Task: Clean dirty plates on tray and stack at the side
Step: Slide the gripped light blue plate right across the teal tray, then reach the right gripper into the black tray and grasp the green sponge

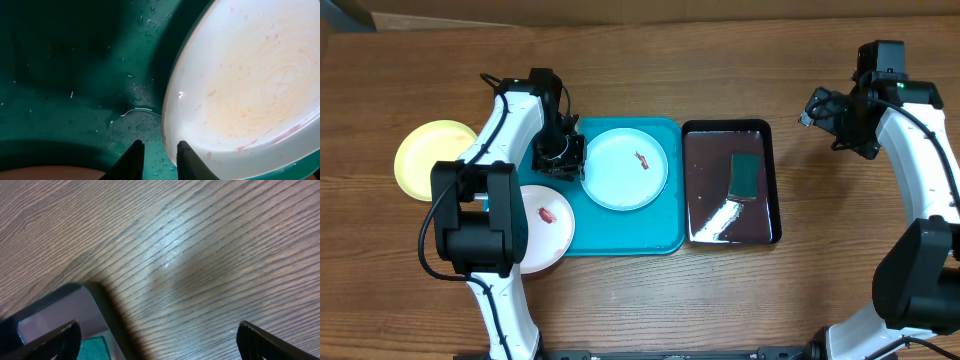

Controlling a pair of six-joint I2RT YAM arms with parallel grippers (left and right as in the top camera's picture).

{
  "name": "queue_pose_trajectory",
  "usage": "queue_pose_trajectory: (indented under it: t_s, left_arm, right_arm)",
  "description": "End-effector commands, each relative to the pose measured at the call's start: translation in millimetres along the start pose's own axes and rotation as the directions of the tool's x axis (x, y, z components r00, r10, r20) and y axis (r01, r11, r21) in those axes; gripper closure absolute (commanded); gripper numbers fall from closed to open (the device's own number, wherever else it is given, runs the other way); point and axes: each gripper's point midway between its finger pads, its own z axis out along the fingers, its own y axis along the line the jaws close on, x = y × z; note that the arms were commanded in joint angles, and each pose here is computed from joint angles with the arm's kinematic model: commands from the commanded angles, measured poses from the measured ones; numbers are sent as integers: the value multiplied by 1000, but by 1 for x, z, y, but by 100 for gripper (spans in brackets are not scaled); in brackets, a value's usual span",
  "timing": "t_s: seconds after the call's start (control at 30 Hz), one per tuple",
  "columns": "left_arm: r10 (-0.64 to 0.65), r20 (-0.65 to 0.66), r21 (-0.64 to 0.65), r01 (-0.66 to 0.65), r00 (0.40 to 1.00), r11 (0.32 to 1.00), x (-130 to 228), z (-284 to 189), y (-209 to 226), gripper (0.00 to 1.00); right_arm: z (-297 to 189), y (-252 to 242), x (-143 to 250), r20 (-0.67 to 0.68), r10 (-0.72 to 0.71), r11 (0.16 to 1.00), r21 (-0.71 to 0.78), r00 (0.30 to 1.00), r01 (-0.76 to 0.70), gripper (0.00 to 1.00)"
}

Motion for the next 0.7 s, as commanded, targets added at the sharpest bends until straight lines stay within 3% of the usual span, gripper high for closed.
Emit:
queue_pose_trajectory:
  t_s: [0.0, 0.33, 0.67]
  left_arm:
    - [-4, 38, 6, 4, 999, 1000, -6, -12, -5, 76]
    - [-22, 38, 0, 22, 999, 1000, -3, 4, -10, 75]
    - [-9, 47, -93, 13, 999, 996, -4, 4, 1, 90]
  right_arm:
    - [-3, 2, -2, 9, 5, 1000, -9, 1000, -5, 0]
    - [-3, 2, -2, 9, 5, 1000, -9, 1000, -5, 0]
    - [-3, 2, -2, 9, 5, 1000, -9, 1000, -5, 0]
